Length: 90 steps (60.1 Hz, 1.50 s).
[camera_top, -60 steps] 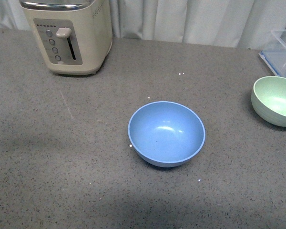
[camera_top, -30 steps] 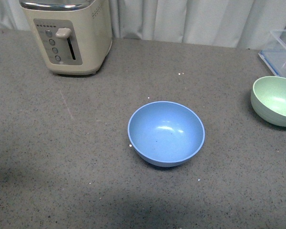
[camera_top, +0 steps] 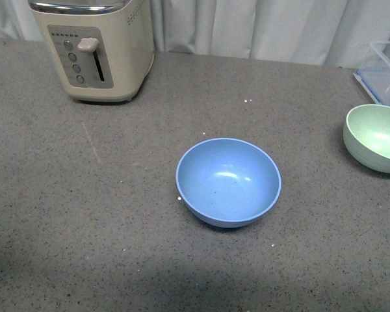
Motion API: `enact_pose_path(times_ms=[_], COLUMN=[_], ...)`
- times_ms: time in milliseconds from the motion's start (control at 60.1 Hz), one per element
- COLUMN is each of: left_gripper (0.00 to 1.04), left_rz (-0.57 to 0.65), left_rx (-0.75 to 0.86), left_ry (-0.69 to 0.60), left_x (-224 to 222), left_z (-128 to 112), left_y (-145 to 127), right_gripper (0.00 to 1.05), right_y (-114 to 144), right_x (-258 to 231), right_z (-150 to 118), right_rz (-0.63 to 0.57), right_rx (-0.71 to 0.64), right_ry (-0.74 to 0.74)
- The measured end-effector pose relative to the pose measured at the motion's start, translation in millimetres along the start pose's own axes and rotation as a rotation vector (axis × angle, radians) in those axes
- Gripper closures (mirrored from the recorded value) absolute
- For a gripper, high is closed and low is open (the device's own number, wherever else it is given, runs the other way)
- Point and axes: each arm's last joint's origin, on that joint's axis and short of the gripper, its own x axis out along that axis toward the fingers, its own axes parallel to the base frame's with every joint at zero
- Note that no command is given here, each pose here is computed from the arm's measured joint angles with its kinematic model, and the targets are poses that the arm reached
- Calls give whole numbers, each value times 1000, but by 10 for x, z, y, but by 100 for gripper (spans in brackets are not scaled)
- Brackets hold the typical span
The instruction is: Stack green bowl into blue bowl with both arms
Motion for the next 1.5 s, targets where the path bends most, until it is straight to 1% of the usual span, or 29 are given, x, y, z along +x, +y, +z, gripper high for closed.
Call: enact_pose_path(times_ms=[416,1015,1115,1181,1264,1398,1431,1464,1481,1497], left_gripper=[101,101,101,101,100,78,69,60,55,51], left_rz=[-1,-1,-1,-1,-1,-1,-1,-1,0,0], left_rx=[0,0,0,0,0,0,0,0,0,0], left_ry=[-18,-19,16,-11,-11,-11,-11,-11,-11,-11], left_x=[-162,-316,-391,-425,-428,-428,-428,-429,-428,-428], left_z=[53,52,5,22,21,21,21,21,21,20], left_y=[0,0,0,0,0,0,0,0,0,1], right_gripper=[9,9,9,9,9,9,9,9,9,9], right_y=[0,0,0,0,0,0,-2,-15,-22,-27], right_x=[0,0,0,0,0,0,1,17,39,58], right_z=[0,0,0,0,0,0,-5,-40,-47,-37], right_rz=[0,0,0,0,0,0,-10,-65,-74,-74], right_rx=[0,0,0,0,0,0,6,41,68,84], right_ry=[0,0,0,0,0,0,9,114,161,176])
